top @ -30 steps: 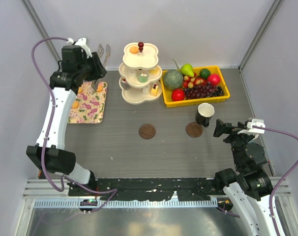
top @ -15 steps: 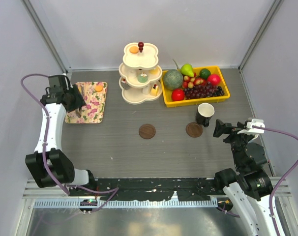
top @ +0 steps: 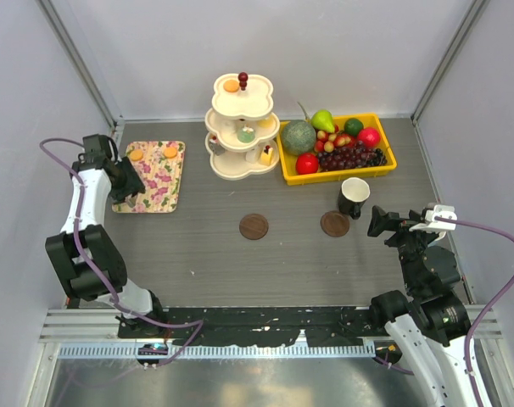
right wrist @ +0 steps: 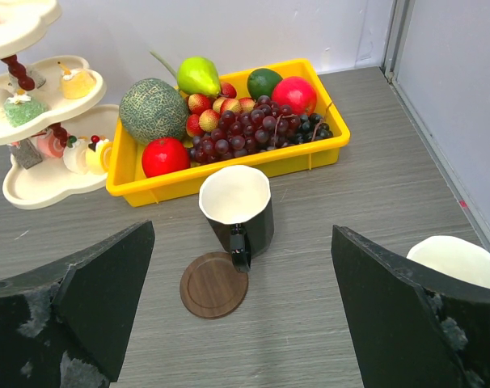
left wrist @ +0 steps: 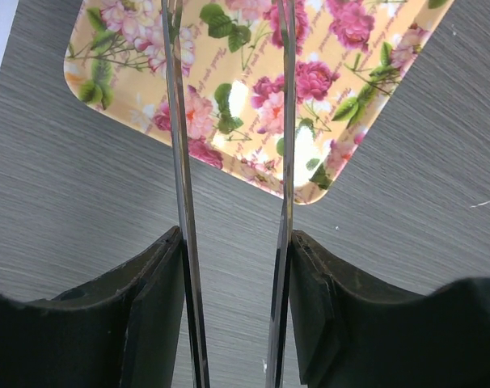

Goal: Serve the afternoon tea

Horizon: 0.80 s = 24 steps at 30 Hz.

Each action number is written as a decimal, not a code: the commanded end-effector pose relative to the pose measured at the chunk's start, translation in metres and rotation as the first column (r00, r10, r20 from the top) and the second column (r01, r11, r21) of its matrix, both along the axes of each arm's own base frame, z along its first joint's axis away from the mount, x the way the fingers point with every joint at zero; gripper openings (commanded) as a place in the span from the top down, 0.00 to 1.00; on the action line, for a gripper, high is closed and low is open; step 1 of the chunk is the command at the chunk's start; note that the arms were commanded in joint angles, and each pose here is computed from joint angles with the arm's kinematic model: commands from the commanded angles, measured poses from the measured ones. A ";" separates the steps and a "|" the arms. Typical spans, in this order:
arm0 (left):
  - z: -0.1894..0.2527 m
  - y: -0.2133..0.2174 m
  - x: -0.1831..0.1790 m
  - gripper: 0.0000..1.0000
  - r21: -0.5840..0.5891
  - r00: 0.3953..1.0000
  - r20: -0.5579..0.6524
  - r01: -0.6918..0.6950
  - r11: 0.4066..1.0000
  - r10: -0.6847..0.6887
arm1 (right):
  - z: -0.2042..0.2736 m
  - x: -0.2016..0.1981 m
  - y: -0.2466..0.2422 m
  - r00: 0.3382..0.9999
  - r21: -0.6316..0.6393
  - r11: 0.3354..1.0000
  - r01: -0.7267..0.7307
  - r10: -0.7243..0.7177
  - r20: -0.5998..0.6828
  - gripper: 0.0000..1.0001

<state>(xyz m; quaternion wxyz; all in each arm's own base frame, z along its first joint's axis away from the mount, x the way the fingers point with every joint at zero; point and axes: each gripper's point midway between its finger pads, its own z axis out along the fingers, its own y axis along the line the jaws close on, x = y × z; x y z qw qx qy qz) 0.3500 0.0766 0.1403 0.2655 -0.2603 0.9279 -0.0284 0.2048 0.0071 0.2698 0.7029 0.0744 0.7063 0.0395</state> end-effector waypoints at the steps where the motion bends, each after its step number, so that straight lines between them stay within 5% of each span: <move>1: 0.008 0.012 0.009 0.44 0.019 1.000 0.025 -0.009 1.000 0.008 | 0.012 0.001 0.001 0.999 0.009 1.000 -0.006 0.006 0.047 0.02; 24: -0.011 0.034 0.035 0.43 -0.034 0.994 0.038 -0.099 0.994 0.101 | 0.012 0.001 0.000 0.999 0.008 1.000 -0.001 0.001 0.047 0.02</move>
